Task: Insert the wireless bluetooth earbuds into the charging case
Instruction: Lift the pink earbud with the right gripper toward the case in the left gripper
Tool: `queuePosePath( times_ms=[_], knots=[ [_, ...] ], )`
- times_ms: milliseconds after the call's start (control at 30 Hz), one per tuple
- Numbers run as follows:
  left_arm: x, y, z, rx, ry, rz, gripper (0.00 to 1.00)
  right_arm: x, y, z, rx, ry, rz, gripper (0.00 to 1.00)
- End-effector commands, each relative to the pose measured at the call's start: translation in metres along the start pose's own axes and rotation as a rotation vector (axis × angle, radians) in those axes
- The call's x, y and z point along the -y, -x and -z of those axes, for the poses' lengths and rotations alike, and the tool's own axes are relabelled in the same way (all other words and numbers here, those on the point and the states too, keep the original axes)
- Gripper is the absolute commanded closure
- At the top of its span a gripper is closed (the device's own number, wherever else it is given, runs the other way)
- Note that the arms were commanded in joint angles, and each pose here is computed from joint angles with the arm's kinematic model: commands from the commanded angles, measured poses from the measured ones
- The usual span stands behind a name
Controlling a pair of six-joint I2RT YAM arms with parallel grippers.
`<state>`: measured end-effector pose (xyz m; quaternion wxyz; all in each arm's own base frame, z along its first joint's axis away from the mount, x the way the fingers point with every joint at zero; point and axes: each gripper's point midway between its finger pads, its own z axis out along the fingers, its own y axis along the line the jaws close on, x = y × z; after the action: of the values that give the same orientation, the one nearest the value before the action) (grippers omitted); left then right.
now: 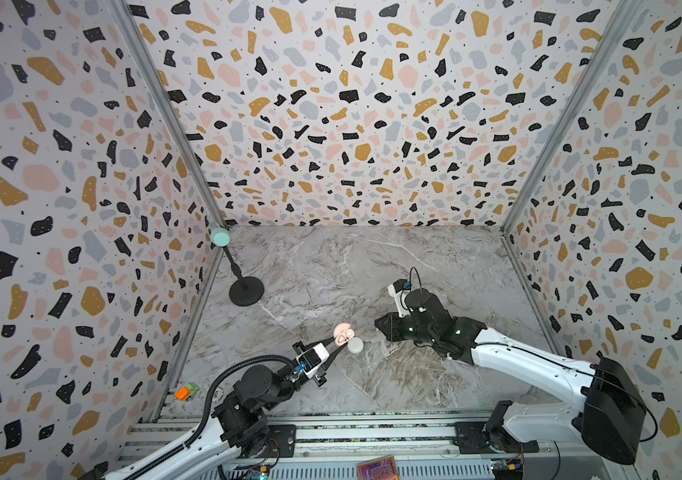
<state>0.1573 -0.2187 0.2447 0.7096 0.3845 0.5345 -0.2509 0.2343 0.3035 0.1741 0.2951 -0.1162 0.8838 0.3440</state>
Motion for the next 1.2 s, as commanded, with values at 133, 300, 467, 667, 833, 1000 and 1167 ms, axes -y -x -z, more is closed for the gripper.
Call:
queuePosePath(
  times_ms=[133, 300, 467, 667, 833, 1000, 1167],
  knots=[
    [-0.001, 0.009, 0.0, 0.045, 0.004, 0.01, 1.0, -0.017, 0.011, 0.022, 0.065, 0.03, 0.048, 0.91],
    [-0.001, 0.009, -0.001, 0.043, 0.005, 0.009, 1.0, -0.026, 0.011, 0.029, 0.082, 0.047, 0.066, 0.91],
    [-0.001, 0.008, -0.001, 0.036, 0.001, 0.01, 1.0, -0.035, 0.012, 0.036, 0.103, 0.064, 0.078, 0.9],
    [0.0, 0.007, -0.002, 0.033, -0.002, 0.011, 1.0, -0.046, 0.013, 0.039, 0.112, 0.085, 0.095, 0.9],
    [0.0, 0.007, -0.002, 0.034, -0.004, 0.012, 1.0, -0.053, 0.016, 0.045, 0.134, 0.084, 0.115, 0.9],
    [0.0, 0.007, -0.002, 0.035, -0.003, 0.013, 1.0, -0.057, 0.017, 0.048, 0.14, 0.089, 0.121, 0.9],
    [0.001, 0.007, -0.002, 0.033, -0.006, 0.015, 1.0, -0.065, 0.023, 0.055, 0.161, 0.097, 0.14, 0.9]
  ],
)
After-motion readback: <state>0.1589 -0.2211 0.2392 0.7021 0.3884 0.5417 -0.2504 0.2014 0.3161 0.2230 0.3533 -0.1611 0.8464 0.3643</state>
